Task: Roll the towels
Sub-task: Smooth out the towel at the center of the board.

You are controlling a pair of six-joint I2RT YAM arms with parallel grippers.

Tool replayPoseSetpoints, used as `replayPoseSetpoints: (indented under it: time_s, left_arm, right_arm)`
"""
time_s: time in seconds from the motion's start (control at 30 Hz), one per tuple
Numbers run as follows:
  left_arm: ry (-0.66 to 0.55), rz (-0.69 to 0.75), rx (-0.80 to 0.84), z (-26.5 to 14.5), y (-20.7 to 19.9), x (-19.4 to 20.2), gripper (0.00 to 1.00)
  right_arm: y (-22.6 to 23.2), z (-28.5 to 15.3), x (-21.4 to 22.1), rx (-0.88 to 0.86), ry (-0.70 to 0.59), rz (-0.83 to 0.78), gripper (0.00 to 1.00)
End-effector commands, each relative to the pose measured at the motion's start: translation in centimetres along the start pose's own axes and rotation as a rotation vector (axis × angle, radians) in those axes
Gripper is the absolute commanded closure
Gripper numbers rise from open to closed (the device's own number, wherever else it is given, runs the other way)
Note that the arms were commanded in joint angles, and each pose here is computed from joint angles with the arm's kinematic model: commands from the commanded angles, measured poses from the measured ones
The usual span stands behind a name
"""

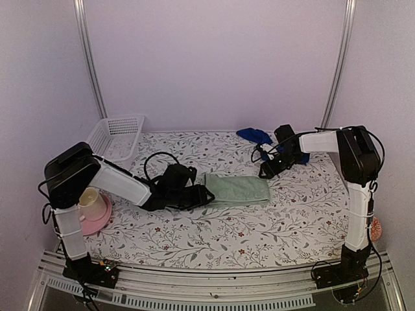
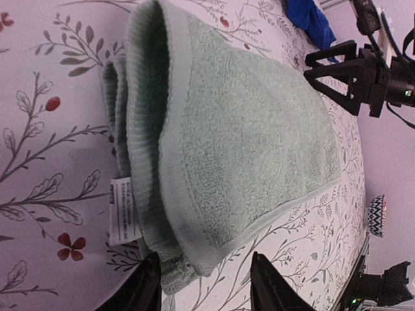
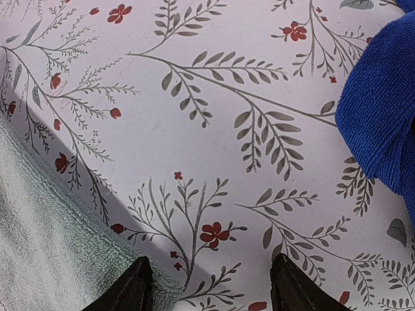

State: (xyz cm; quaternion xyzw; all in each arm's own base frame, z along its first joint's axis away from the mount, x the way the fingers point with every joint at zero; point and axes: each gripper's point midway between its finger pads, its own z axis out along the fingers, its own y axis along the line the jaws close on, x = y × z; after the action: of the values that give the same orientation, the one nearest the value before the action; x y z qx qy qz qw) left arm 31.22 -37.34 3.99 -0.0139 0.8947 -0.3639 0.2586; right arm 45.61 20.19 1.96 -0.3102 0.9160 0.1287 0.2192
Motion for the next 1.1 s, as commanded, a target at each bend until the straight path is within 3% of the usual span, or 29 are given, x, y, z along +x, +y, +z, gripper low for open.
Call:
replayPoseSetpoints:
  time_s: [0.0,0.47,0.73,1.07]
  left_arm:
    - [-0.005,-0.004,-0.033,0.5,1.2,-0.4,0.54]
    - [0.024,-0.011,-0.056,1.9,2.3,0.1,0.68]
    - [0.026,-0.026,-0.066,1.5,2.8,0.5,1.0]
    - [0.004,-0.018,-0.049,-0.6,1.5,0.2,1.0]
  right_arm:
    - [0.2,0.7,0.7,-0.023,0.019,0.008,0.37]
    - [0.4,1.2,1.1,-0.017,0.039,-0.005,0.37]
    - [0.8,1.3,1.1,-0.021,0.042,-0.016,0.36]
    - [-0.3,1.7,1.4,0.034,0.062,-0.01,0.37]
